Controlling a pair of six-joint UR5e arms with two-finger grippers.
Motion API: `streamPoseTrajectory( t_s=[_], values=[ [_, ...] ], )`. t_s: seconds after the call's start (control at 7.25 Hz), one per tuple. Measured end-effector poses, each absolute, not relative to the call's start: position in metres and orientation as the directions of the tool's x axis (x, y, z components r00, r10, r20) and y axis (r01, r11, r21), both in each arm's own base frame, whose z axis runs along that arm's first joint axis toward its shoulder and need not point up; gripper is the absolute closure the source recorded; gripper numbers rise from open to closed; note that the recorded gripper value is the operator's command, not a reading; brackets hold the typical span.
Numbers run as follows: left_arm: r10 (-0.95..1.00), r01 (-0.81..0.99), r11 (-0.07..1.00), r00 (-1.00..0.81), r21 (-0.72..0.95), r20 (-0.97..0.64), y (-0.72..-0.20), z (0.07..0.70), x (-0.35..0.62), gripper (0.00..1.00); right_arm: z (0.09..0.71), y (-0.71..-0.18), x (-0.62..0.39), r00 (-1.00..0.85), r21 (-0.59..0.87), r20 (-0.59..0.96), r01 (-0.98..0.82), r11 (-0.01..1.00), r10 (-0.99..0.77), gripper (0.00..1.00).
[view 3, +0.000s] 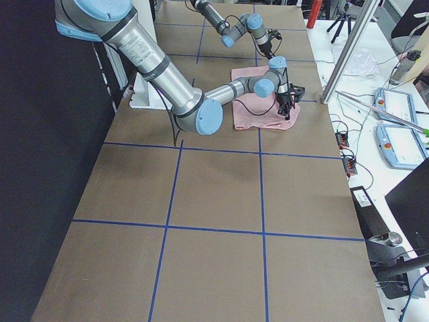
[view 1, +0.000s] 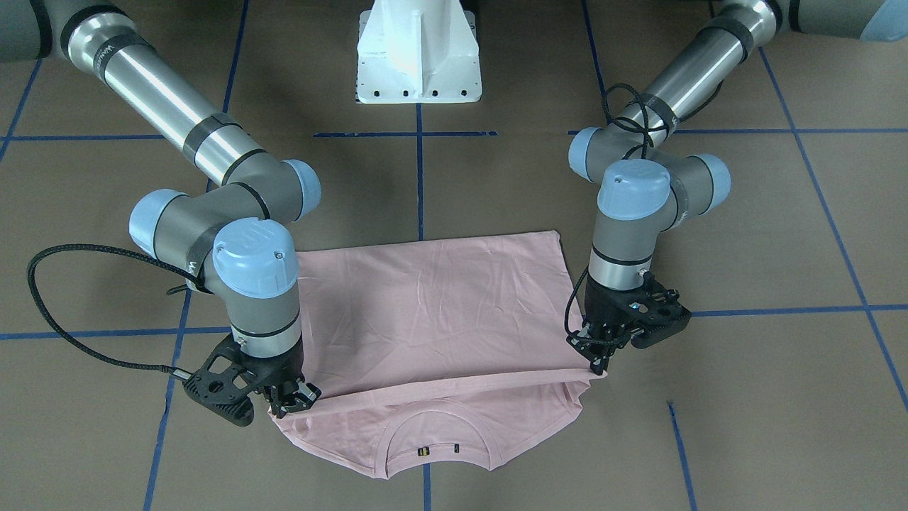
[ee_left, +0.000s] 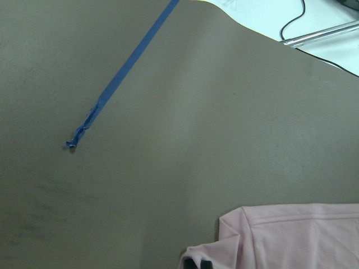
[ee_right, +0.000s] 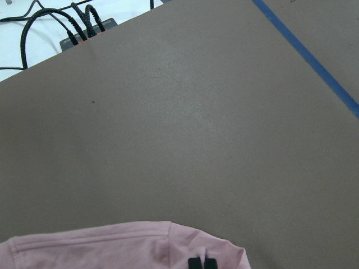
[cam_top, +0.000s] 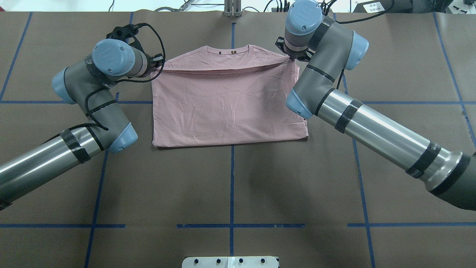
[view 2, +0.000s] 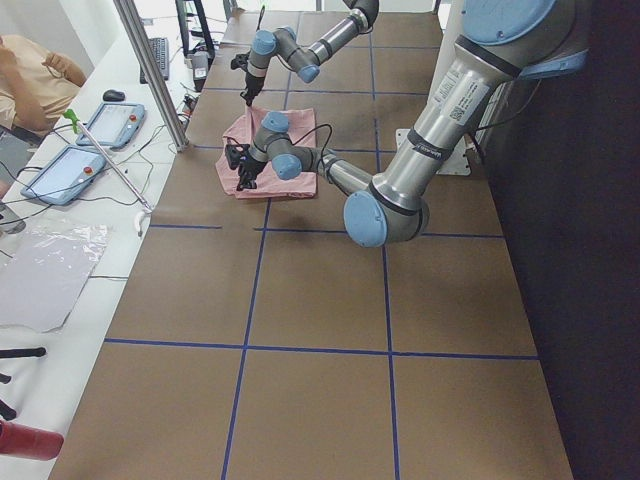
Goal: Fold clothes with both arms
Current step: 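Release the hem at the collar and raise both grippers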
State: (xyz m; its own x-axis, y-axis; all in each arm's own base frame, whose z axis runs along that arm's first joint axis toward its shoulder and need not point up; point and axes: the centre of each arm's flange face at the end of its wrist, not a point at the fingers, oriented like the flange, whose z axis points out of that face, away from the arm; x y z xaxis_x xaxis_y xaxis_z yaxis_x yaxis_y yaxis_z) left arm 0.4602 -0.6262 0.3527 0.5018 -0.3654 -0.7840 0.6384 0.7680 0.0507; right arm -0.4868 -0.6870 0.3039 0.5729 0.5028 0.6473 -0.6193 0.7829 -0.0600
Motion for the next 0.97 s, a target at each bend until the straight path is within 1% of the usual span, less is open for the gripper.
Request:
streamPoseTrajectory(
  t_s=[0.28, 0.55, 0.69, 0.83, 0.97],
  values=[
    [-0.350, 0.646, 0.761, 0.483, 0.057, -0.803, -0.632, 0.345, 0.457, 1.00, 0.300, -0.693, -0.482, 0.568, -0.058, 0.651, -0.625, 0.779, 0.504, 1.00],
    [-0.339, 0.657, 0.752, 0.461, 0.058, -0.820, -0.639, 0.338, 0.450, 1.00, 0.310, -0.698, -0.479, 0.583, -0.051, 0.636, -0.622, 0.781, 0.506, 1.00],
    [-0.340, 0.658, 0.750, 0.460, 0.058, -0.820, -0.640, 0.339, 0.448, 1.00, 0.315, -0.697, -0.482, 0.591, -0.049, 0.629, -0.618, 0.784, 0.505, 0.51],
    [-0.343, 0.658, 0.751, 0.463, 0.058, -0.817, -0.641, 0.342, 0.449, 0.88, 0.318, -0.694, -0.487, 0.598, -0.045, 0.626, -0.613, 0.789, 0.500, 0.41],
    [-0.346, 0.658, 0.751, 0.467, 0.058, -0.814, -0.642, 0.345, 0.450, 0.80, 0.319, -0.691, -0.492, 0.605, -0.039, 0.625, -0.606, 0.794, 0.493, 0.39]
  ],
)
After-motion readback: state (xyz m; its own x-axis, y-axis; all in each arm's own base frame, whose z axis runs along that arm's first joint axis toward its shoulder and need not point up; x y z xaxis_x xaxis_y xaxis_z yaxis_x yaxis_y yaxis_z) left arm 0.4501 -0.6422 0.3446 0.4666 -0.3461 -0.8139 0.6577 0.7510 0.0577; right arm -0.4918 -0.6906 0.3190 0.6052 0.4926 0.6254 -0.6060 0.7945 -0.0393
